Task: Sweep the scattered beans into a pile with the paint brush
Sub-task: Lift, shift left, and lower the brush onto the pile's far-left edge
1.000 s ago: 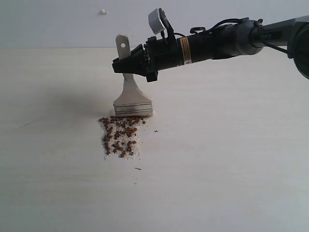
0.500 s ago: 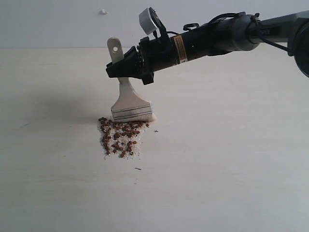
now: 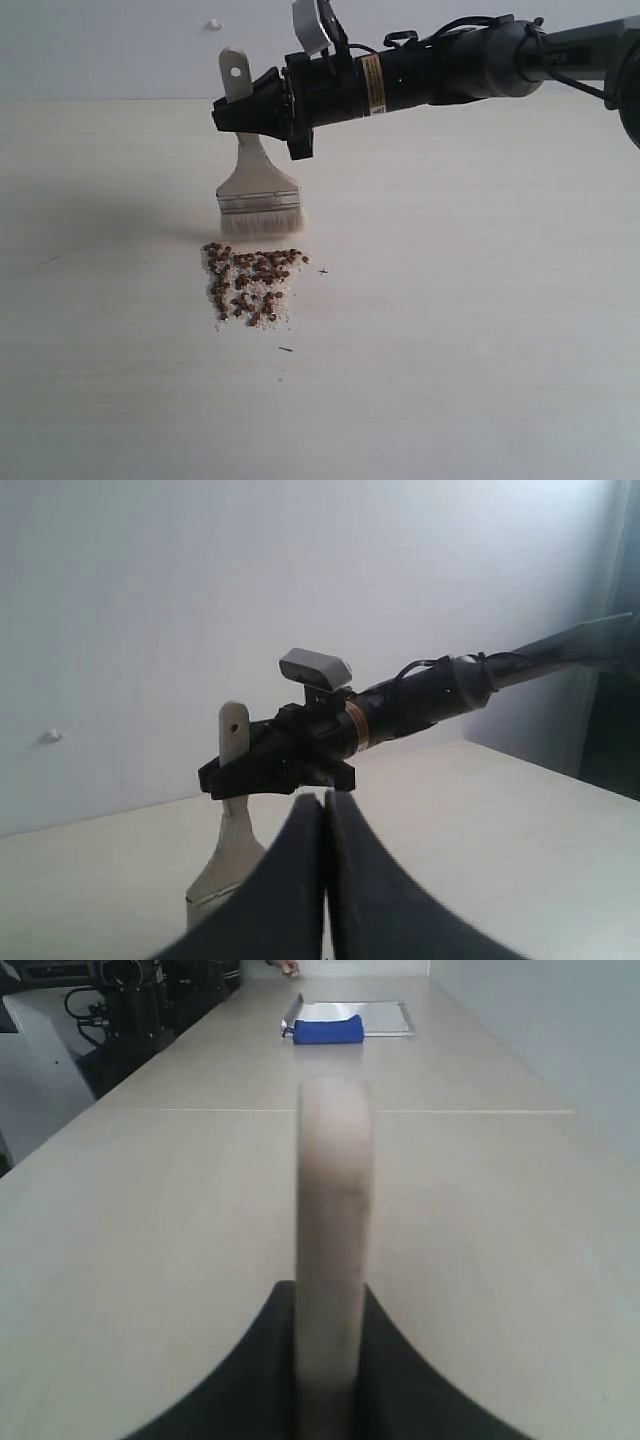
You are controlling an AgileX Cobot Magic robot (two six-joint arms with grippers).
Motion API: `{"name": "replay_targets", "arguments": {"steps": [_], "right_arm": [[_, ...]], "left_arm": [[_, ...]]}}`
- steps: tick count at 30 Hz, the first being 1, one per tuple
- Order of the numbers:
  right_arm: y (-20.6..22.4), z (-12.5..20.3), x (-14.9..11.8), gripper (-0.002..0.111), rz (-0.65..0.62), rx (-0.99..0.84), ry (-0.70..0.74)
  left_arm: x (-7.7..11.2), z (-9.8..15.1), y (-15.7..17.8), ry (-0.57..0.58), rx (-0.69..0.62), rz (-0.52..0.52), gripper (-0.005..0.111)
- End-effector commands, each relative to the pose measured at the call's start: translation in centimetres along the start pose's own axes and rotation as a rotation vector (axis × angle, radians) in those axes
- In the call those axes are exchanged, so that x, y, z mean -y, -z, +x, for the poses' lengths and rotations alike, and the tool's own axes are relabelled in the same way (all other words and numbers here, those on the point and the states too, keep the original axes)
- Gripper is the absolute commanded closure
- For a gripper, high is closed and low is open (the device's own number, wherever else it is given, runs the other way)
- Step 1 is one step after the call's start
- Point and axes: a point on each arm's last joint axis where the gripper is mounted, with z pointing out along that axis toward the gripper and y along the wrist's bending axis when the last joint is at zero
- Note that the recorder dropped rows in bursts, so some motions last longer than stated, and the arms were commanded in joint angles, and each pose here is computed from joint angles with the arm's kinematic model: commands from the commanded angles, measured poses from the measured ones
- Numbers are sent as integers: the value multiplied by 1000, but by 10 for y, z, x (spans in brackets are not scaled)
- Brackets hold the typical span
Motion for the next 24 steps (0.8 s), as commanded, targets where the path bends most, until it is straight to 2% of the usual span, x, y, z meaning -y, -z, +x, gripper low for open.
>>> {"name": "replay_targets", "arguments": {"steps": [1, 4, 19, 24], "right_arm": [[3, -16, 0, 108, 27, 55, 46], [0, -18, 1, 108, 42, 89, 81], [-15, 11, 7, 108, 90, 100, 46], [-26, 19, 0, 108, 42, 60, 47]], "left_arm": [[0, 1, 1, 9, 3, 1, 107], [0, 1, 1, 8, 3, 1, 107], [0, 1, 1, 10, 3, 1, 107], [0, 1, 1, 8, 3, 1, 107]]}}
